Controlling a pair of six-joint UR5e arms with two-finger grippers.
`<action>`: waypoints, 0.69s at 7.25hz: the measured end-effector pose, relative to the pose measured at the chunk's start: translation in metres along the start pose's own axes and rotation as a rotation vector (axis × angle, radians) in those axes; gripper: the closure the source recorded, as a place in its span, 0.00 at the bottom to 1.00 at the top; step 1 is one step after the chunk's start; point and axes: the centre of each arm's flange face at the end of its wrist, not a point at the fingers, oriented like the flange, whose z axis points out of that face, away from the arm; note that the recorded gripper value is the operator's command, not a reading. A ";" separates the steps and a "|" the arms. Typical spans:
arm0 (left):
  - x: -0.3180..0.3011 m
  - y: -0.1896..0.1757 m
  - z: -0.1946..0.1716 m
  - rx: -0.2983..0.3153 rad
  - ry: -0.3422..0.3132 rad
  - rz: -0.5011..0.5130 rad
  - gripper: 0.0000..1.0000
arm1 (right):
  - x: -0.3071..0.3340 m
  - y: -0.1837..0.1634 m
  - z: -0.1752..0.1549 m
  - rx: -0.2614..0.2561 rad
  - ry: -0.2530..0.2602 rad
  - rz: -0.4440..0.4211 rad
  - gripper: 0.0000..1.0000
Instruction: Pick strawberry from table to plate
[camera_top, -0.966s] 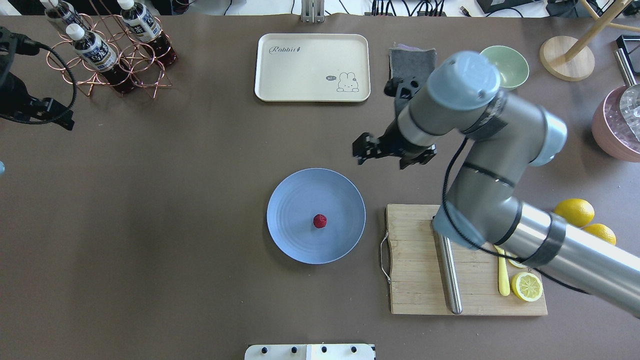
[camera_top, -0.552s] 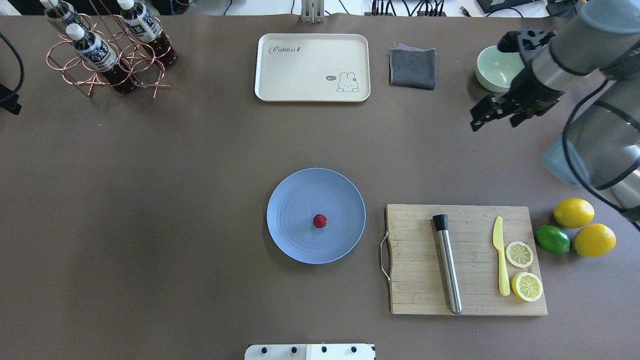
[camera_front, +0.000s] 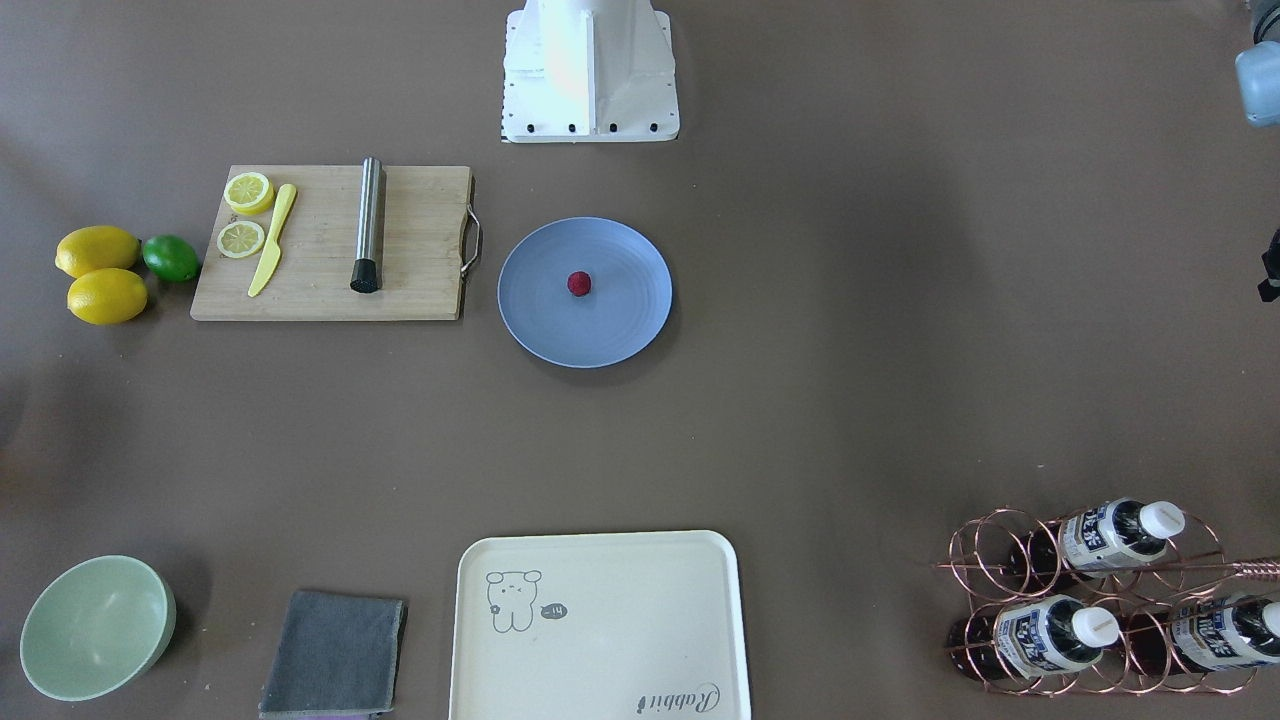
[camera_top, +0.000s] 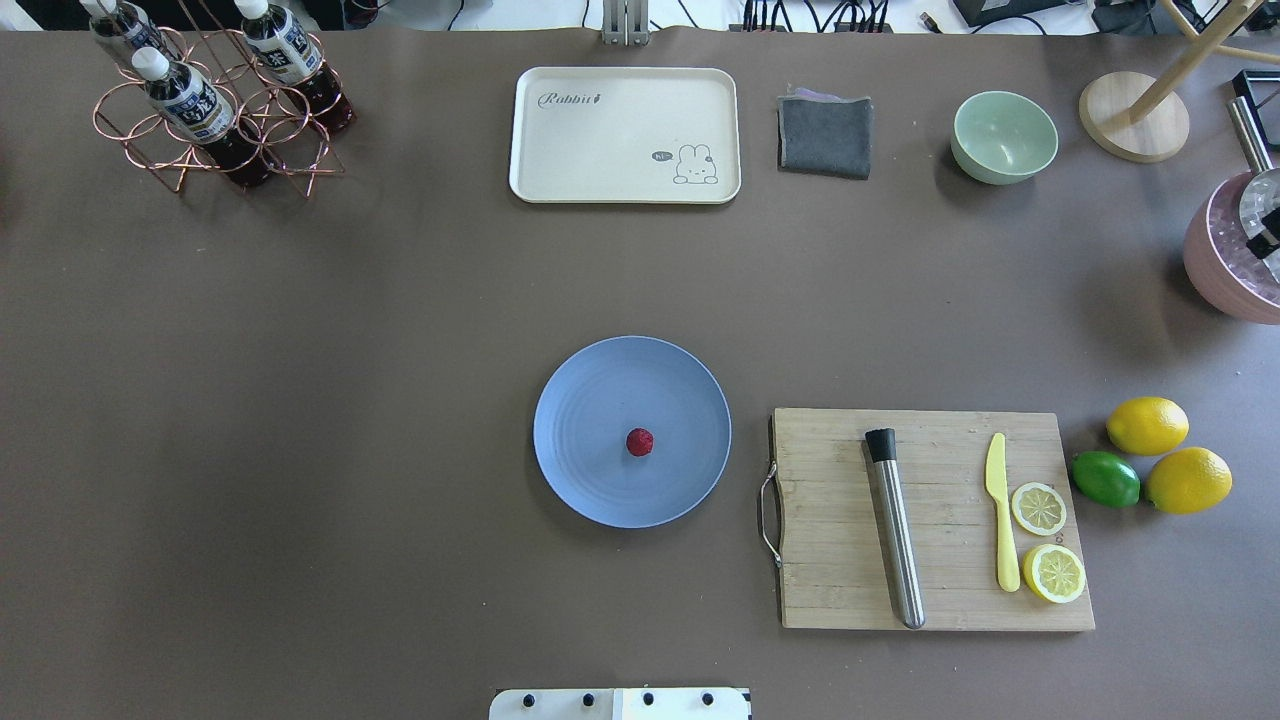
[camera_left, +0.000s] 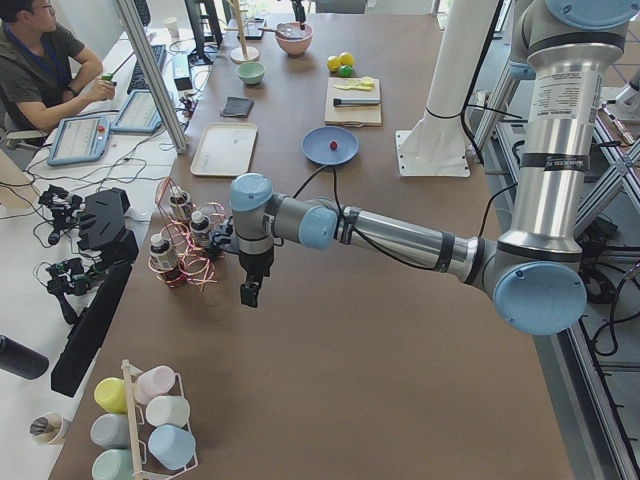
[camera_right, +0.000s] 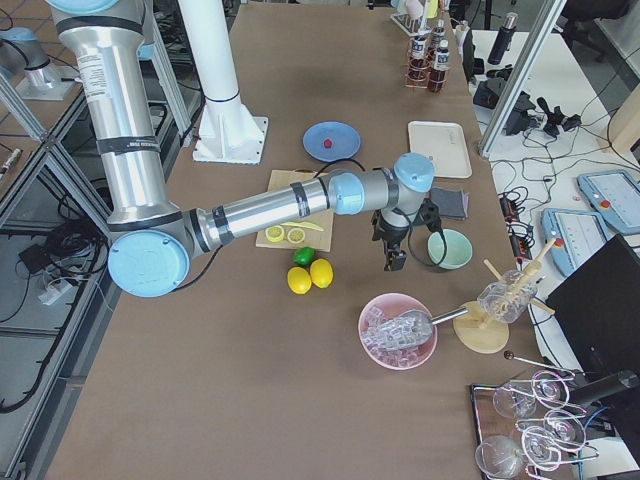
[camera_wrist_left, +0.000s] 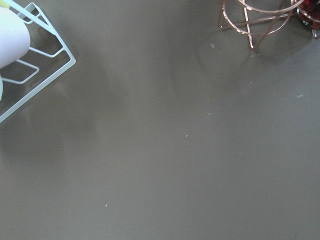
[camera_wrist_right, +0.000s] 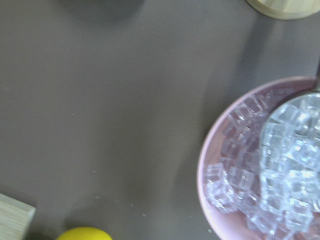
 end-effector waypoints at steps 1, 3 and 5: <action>-0.016 0.015 0.006 0.001 0.015 -0.010 0.03 | 0.036 0.016 0.007 -0.018 -0.005 -0.011 0.00; -0.030 0.029 0.017 0.008 0.024 -0.012 0.03 | 0.068 0.031 0.013 -0.031 -0.014 -0.018 0.00; -0.032 0.033 0.019 0.008 0.028 -0.014 0.03 | 0.074 0.035 0.014 -0.032 -0.015 -0.016 0.00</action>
